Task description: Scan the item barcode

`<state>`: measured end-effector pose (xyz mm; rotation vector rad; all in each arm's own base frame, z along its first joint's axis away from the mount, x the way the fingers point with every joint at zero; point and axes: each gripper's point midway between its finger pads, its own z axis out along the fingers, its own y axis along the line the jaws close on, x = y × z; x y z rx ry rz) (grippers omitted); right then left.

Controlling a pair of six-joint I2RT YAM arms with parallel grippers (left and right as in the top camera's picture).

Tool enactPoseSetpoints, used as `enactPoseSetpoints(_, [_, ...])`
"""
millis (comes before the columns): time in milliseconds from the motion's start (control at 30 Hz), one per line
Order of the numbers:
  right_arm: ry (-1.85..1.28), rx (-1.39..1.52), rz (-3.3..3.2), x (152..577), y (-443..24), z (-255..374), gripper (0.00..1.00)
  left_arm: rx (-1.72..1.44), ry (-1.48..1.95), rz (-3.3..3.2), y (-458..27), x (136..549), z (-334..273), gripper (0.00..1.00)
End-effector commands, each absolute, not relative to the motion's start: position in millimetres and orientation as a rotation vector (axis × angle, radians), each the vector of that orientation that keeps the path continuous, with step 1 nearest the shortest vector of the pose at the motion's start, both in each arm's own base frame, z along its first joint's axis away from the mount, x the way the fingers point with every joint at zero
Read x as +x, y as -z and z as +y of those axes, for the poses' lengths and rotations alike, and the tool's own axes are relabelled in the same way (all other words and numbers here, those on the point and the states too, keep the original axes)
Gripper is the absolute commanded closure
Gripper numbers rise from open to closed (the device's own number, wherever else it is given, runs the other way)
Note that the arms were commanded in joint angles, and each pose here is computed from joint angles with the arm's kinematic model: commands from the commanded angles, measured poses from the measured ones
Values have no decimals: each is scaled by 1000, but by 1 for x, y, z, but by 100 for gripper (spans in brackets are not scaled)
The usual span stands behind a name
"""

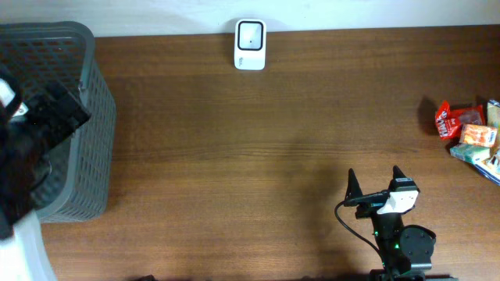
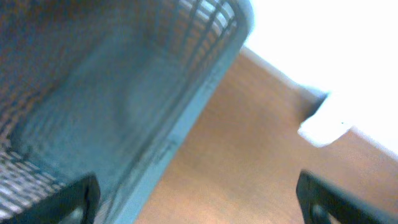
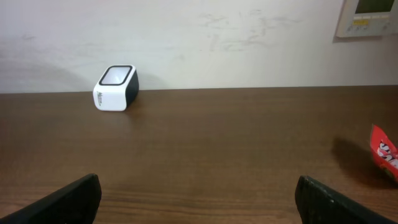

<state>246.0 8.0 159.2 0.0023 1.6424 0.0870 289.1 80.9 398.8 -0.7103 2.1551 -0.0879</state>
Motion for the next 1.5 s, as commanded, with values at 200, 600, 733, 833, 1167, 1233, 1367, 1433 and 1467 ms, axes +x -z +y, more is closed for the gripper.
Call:
enactPoseSetpoints(200, [-81,21,1644,246,-157,5,1,39,252,1822,-328,228,-28,1])
enactPoseSetpoints(600, [-81,21,1644,246,-157,5,1,184,121,1594,-219,226,-35,1])
enactPoseSetpoints(733, [-81,21,1644,246,-157,5,1,-17,79,1618,-194,237,-9,1])
enactPoseSetpoints(833, [-81,21,1644,246,-157,5,1,-204,52,1593,-173,244,17,1])
enactPoseSetpoints(1167, [-82,20,1644,246,-157,5,2,-51,-80,1652,-156,245,19,1])
enactPoseSetpoints(1233, [-81,20,1644,246,-157,5,1,-49,-78,1652,-156,245,19,1])
enactPoseSetpoints(1367, [-82,20,1644,246,-157,5,1,-29,-44,1652,-156,245,12,1])
enactPoseSetpoints(1433, [-81,21,1644,246,-157,5,1,-19,-35,1652,-156,246,9,1])
enactPoseSetpoints(1467, [-82,20,1644,246,-157,5,1,-19,-36,1652,-156,246,9,1])
